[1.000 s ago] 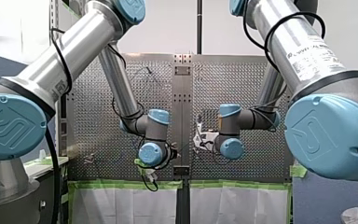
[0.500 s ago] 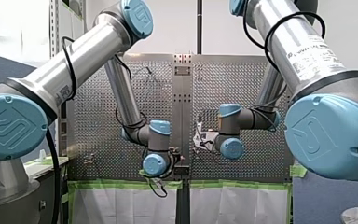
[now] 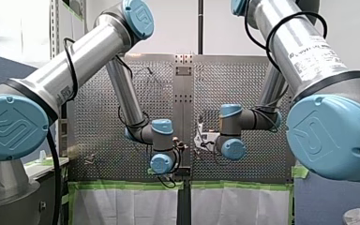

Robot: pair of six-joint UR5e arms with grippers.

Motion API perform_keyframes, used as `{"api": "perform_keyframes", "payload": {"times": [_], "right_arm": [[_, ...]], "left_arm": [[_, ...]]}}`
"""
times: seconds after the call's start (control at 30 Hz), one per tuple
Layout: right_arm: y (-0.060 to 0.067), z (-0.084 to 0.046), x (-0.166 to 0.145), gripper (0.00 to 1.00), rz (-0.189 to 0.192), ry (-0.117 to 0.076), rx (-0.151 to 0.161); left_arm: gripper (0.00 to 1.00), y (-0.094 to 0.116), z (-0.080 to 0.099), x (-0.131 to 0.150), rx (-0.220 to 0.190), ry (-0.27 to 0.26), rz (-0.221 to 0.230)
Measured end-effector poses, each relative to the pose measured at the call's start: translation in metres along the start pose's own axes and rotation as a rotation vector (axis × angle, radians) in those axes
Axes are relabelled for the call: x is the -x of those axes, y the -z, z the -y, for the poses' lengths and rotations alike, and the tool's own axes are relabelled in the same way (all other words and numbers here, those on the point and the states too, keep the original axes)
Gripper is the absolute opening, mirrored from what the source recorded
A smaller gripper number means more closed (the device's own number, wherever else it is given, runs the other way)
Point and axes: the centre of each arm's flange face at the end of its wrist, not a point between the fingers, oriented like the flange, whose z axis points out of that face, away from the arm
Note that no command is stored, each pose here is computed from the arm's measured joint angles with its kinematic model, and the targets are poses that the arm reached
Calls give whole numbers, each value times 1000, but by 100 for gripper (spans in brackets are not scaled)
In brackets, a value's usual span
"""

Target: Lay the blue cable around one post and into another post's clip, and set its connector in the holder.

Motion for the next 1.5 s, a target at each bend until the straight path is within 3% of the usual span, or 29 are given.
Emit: {"api": "perform_keyframes", "payload": {"times": [0.03, 0.07, 0.13, 0.17, 0.23, 0.3, 0.47, 0.63, 0.7, 0.97, 1.2, 1.5], "right_arm": [[0, -1, 0, 0, 0, 0, 1], [0, -1, 0, 0, 0, 0, 2], [-1, -2, 0, 0, 0, 0, 4], [-1, -2, 0, 0, 0, 0, 4], [-1, -3, 0, 0, 0, 0, 6], [-1, -4, 0, 0, 2, 0, 8], [0, -8, 1, 0, 16, 8, 25], [1, -18, 4, 0, 33, 40, 74], [1, -21, 8, 0, 39, 43, 87], [3, -36, 39, 0, 60, 35, 119], [3, -49, 60, 0, 64, 29, 141], [-1, -61, 71, 0, 69, 30, 162]], "left_arm": [[67, -1, 1, 1, -3, 2, 11], [67, -2, 1, 1, -5, 3, 21], [44, -4, 2, 3, -9, 5, 49], [44, -4, 3, 4, -10, 4, 60], [19, -6, 4, 6, -15, 0, 80], [15, -7, 5, 6, -21, -12, 86], [15, -8, 6, 5, -35, -49, 79], [15, -5, 9, 0, -52, -95, 48], [15, -3, 9, -2, -53, -120, 35], [15, -2, 3, -15, -64, -215, -25], [15, -5, -14, -38, -56, -305, -80], [15, -12, -19, -42, -54, -391, -87]]}}
